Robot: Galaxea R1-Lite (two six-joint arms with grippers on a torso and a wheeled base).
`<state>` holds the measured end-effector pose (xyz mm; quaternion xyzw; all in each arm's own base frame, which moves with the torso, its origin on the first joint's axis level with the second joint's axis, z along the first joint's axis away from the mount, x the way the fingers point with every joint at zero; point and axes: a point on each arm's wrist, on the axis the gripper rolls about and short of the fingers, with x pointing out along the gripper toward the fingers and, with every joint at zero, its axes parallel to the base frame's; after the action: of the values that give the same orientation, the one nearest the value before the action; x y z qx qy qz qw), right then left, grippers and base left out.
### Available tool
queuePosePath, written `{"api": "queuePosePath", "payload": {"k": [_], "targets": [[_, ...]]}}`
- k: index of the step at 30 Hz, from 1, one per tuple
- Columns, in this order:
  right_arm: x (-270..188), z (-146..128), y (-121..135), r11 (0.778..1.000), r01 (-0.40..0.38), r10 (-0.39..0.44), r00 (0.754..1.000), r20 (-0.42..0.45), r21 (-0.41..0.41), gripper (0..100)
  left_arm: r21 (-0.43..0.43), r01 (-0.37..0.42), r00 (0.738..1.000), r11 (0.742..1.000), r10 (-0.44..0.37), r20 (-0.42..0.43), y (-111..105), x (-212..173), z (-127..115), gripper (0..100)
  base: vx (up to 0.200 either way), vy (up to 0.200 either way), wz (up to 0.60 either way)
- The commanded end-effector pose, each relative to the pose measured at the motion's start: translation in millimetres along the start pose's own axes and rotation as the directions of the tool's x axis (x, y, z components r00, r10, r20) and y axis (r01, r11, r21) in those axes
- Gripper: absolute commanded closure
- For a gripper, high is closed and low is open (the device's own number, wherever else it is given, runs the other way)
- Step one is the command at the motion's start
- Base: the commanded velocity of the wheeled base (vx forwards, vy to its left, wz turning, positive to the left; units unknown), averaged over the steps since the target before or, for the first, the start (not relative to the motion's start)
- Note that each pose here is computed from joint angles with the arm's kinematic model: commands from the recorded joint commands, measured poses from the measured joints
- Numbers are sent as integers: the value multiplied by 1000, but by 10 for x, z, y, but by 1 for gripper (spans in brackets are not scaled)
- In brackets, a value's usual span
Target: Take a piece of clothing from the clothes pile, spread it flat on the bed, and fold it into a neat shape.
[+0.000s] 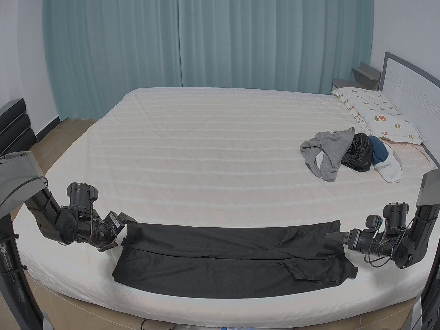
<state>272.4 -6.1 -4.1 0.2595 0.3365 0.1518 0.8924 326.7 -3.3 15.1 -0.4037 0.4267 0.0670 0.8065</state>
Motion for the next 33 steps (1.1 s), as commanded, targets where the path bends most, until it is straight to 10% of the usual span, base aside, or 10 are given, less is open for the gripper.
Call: {"api": "queuePosePath", "payload": {"k": [1, 8, 9, 18, 33], "targets": [[-45, 212, 178, 1000, -22, 23, 996, 84, -14, 0, 33, 17, 1000, 999, -16, -20, -82, -85, -126, 0, 0, 0, 0], [-52, 248, 275, 997, 70, -73, 990, 123, 29, 0, 39, 4, 999, 999, -2, -39, -69, -15, -170, 0, 0, 0, 0], [-52, 248, 275, 997, 70, -73, 990, 123, 29, 0, 39, 4, 999, 999, -2, -39, -69, -15, -170, 100, 0, 0, 0], [-181, 40, 681, 954, 103, -112, 994, 17, 283, 0, 46, 20, 1000, 999, -20, -3, -140, -76, -126, 100, 0, 0, 0], [-75, -134, 734, 910, 243, -224, 970, -93, 336, 0, 50, 39, 999, 998, -40, 15, -186, -168, -113, 100, 0, 0, 0]]}}
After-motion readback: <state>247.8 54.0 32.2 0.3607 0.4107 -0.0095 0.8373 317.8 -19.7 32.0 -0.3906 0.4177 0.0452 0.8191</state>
